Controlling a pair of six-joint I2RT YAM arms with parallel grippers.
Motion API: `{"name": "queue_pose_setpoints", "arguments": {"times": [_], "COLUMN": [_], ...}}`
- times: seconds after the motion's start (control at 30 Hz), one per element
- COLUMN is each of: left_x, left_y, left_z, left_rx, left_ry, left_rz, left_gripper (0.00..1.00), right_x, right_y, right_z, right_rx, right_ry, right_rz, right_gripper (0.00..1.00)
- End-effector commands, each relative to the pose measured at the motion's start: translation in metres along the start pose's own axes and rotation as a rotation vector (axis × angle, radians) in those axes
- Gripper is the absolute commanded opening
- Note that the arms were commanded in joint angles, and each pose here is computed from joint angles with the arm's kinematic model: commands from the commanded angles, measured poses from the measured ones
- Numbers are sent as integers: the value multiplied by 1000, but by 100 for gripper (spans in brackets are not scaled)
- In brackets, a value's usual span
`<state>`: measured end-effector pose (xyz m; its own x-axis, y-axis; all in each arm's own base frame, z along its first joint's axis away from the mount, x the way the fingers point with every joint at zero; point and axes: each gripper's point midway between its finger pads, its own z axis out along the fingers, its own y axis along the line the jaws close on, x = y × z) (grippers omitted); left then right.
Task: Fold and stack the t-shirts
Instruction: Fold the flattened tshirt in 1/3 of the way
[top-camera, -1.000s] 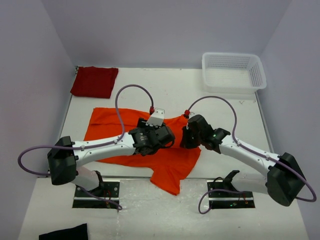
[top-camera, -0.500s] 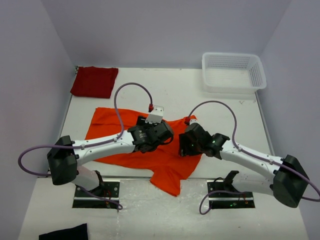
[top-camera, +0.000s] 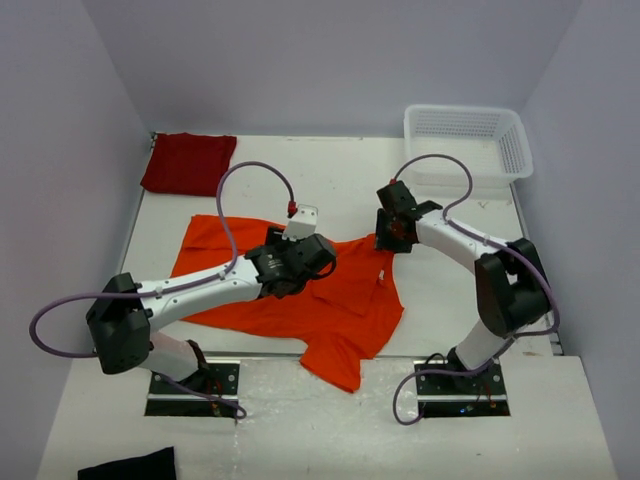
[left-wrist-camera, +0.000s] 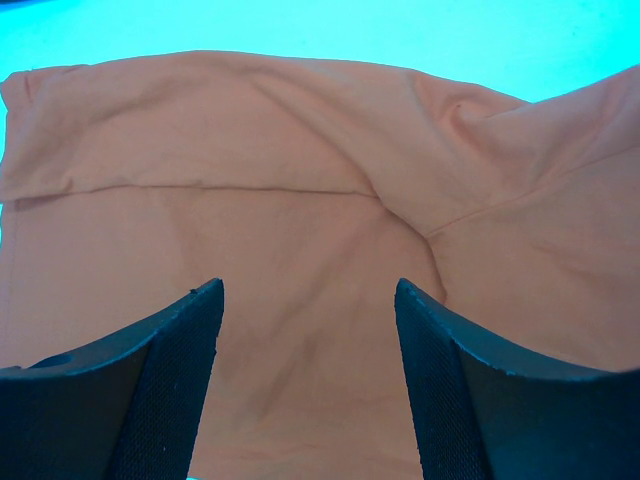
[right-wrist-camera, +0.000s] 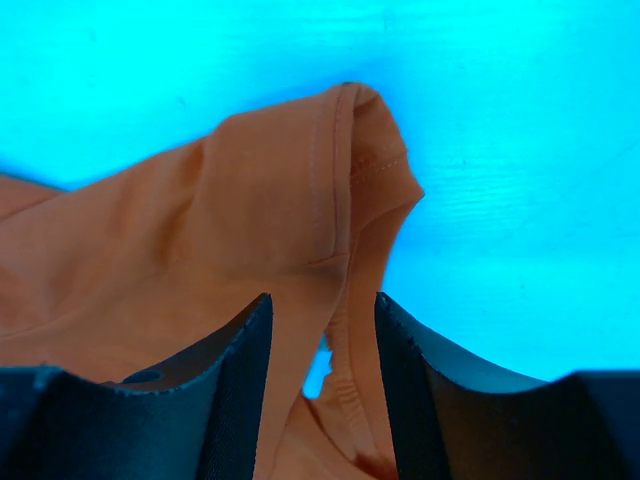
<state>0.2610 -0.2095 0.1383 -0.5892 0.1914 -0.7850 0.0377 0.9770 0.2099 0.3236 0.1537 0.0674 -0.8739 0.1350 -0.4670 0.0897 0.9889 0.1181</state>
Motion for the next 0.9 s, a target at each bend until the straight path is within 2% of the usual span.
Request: {"name": "queue_pose_setpoints", "arguments": {"times": [0.0, 0.17, 0.6, 0.87], "left_x": [-15, -16, -19, -20], "left_y": [0, 0, 5, 9], "left_z": [-8, -8, -12, -15], "left_rx": [43, 56, 75, 77], "left_ry": [-46, -53, -67, -74], "left_rz": [-40, -39, -47, -53], "left_gripper": [71, 71, 71, 71], "right_x": [-7, -15, -53, -65], "right_y": [2, 4, 7, 6], "right_z": [10, 23, 35, 47], "right_rx": [-10, -19, -66, -45], "right_ry": [17, 36, 36, 60], "right_rz": [-31, -22, 25, 33], "right_gripper": [46, 40, 41, 36]}}
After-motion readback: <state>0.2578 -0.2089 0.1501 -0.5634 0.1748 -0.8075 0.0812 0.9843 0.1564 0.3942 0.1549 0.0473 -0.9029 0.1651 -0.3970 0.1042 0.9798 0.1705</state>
